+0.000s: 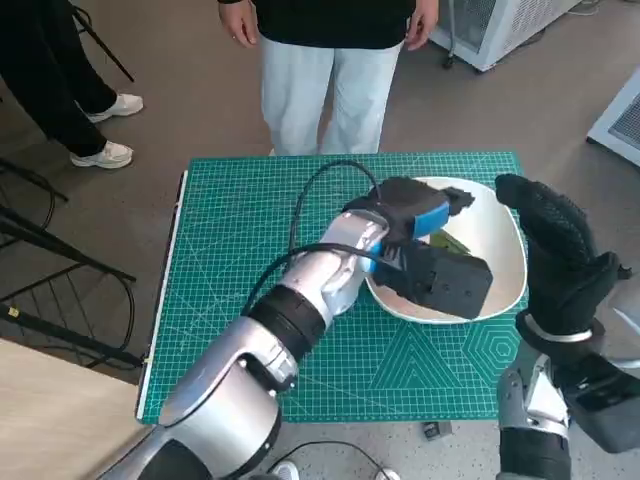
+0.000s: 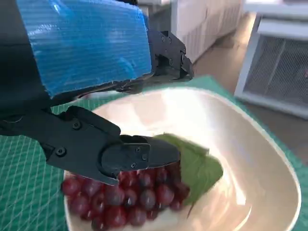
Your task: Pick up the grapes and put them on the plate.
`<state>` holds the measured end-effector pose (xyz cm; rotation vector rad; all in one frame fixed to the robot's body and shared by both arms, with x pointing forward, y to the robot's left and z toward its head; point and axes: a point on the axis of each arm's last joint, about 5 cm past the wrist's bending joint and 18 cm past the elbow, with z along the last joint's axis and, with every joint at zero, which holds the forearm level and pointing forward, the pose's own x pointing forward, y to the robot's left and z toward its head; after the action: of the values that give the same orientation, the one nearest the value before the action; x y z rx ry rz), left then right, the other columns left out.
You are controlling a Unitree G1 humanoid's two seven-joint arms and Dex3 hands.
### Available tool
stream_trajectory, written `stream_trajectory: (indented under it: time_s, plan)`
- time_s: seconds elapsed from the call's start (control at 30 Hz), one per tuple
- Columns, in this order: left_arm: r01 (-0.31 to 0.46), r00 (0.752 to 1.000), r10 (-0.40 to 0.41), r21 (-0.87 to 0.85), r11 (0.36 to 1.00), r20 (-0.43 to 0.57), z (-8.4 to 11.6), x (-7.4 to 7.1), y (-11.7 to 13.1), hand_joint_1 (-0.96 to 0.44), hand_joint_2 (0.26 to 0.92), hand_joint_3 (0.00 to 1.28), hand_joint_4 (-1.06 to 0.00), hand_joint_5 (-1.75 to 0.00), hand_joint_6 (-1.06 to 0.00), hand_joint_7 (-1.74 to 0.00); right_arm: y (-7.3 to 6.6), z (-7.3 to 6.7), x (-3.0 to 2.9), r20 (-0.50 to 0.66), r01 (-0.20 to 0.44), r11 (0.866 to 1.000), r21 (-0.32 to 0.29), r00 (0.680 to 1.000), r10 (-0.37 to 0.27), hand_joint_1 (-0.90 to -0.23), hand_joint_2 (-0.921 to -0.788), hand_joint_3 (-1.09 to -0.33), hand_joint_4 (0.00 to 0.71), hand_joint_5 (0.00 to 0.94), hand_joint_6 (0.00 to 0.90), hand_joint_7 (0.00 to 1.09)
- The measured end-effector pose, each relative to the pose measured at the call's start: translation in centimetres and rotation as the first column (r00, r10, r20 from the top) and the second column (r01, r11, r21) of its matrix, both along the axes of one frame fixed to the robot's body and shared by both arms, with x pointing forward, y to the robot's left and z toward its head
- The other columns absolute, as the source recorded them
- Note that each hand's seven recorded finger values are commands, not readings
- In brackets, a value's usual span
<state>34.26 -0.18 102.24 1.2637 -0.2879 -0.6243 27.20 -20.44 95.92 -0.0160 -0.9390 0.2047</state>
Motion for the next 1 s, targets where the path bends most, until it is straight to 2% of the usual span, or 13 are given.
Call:
stream_trajectory:
  time_s: [0.2,0.37,0.53,0.67,0.87,1.0]
  plan:
    - [0.005,0.997,0.007,-0.167,0.986,0.071,0.0,0.3,2.1,-0.63,0.921,0.46,-0.33,0.00,-0.34,-0.07,0.2,0.2,0.30,0.006,-0.006,1.000,-0.003,1.000,0.006,-0.549,-0.921,-0.612,0.209,0.000,-0.001,0.38]
    - [0.020,0.989,0.036,-0.374,0.927,0.142,-0.7,0.3,4.5,-0.63,0.921,0.55,-0.33,0.00,-0.35,-0.06,0.4,0.2,0.54,0.008,-0.007,1.000,-0.006,1.000,0.007,-0.544,-0.921,-0.616,0.209,0.001,-0.001,0.38]
    - [0.016,0.986,0.087,-0.598,0.801,0.143,-2.2,-0.2,7.2,-0.63,0.921,0.63,-0.32,0.00,-0.35,-0.05,0.9,0.2,0.87,0.004,-0.015,1.000,-0.006,1.000,0.015,-0.541,-0.921,-0.628,0.207,0.000,-0.001,0.39]
    - [-0.012,0.988,0.122,-0.749,0.663,0.092,-3.7,-0.9,9.3,-0.62,0.921,0.67,-0.31,0.00,-0.34,-0.05,1.6,0.3,1.30,0.002,-0.031,0.999,-0.015,1.000,0.031,-0.540,-0.921,-0.635,0.209,0.001,-0.001,0.40]
    - [-0.002,0.993,0.102,-0.883,0.470,0.052,-5.4,-2.3,11.7,-0.61,0.921,0.72,-0.27,0.00,-0.33,-0.04,2.7,0.4,1.94,-0.007,-0.061,0.998,-0.013,0.998,0.061,-0.541,-0.921,-0.633,0.211,0.002,-0.001,0.39]
    - [0.040,0.993,0.083,-0.917,0.396,0.079,-6.0,-3.2,13.0,-0.62,0.921,0.74,-0.27,0.00,-0.32,-0.04,3.2,0.3,2.28,-0.020,-0.078,0.997,-0.013,0.997,0.078,-0.544,-0.921,-0.625,0.213,0.003,-0.001,0.39]
